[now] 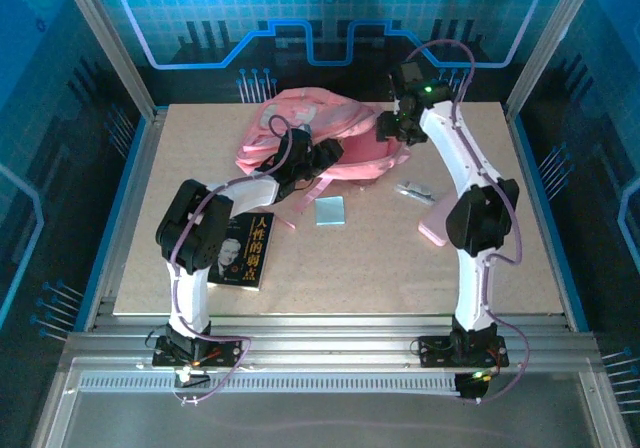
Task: Pack the student bag
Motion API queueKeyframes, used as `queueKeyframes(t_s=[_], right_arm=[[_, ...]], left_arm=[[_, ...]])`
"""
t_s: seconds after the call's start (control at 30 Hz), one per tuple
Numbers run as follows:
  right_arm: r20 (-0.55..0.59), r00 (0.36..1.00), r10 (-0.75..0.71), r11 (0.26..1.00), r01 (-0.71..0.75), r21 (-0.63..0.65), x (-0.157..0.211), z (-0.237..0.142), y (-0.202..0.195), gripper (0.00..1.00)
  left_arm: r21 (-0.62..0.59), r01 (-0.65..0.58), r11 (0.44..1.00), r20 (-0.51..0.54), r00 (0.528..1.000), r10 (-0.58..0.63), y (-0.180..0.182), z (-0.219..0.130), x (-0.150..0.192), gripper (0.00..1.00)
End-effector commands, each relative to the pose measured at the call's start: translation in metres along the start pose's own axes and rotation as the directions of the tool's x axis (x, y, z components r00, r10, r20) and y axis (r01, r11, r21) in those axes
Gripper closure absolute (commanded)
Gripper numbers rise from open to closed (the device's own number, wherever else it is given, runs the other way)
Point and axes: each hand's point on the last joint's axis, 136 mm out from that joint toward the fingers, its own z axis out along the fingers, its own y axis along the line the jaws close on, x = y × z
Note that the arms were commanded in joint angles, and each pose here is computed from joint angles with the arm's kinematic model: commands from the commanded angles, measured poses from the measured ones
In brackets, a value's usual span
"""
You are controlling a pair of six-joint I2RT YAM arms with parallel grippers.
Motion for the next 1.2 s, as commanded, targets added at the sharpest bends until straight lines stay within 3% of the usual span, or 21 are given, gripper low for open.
queueKeyframes(t_s=[0.0, 0.13, 0.27, 0.37, 0.5, 0.63, 0.93, 1.03, 1.17], right_arm=[[-0.04, 0.997, -0.061, 0.976, 0.068, 0.205, 0.013, -0.015, -0.041, 0.3], [-0.05, 0.994, -0.095, 0.995, 0.097, 0.027, 0.032, -0.024, -0.014, 0.3], [-0.008, 0.992, -0.124, 0.981, 0.121, -0.154, 0.058, -0.039, 0.019, 0.25], [0.011, 0.995, -0.103, 0.952, 0.102, -0.29, 0.084, -0.045, 0.039, 0.2], [0.004, 0.999, -0.047, 0.909, 0.045, -0.414, 0.113, -0.044, 0.06, 0.19], [-0.003, 1.0, 0.012, 0.861, -0.012, -0.508, 0.141, -0.04, 0.088, 0.17], [0.011, 1.0, -0.007, 0.851, 0.012, -0.525, 0.203, -0.016, 0.162, 0.17], [0.024, 0.999, -0.024, 0.859, 0.033, -0.51, 0.216, -0.01, 0.179, 0.17], [0.01, 0.999, -0.036, 0.845, 0.035, -0.534, 0.224, -0.006, 0.195, 0.17]], left_arm=[[-0.031, -0.027, 0.999, 0.08, 0.996, 0.029, -0.001, -0.008, -0.038, 0.36], [-0.051, -0.034, 0.998, -0.038, 0.999, 0.032, -0.001, -0.02, -0.02, 0.35], [-0.139, -0.118, 0.983, -0.136, 0.986, 0.1, 0.011, -0.065, 0.0, 0.34], [-0.259, -0.203, 0.944, -0.146, 0.975, 0.169, 0.033, -0.114, 0.005, 0.25], [-0.388, -0.235, 0.891, -0.139, 0.971, 0.196, 0.066, -0.171, 0.003, 0.04], [-0.506, -0.167, 0.847, -0.133, 0.985, 0.115, 0.114, -0.214, 0.001, 0.02], [-0.71, -0.007, 0.704, -0.019, 1.0, -0.009, 0.212, -0.273, 0.012, 0.01], [-0.714, 0.084, 0.695, 0.04, 0.996, -0.08, 0.238, -0.278, 0.018, 0.01], [-0.711, 0.107, 0.695, 0.035, 0.993, -0.116, 0.253, -0.275, 0.029, 0.01]])
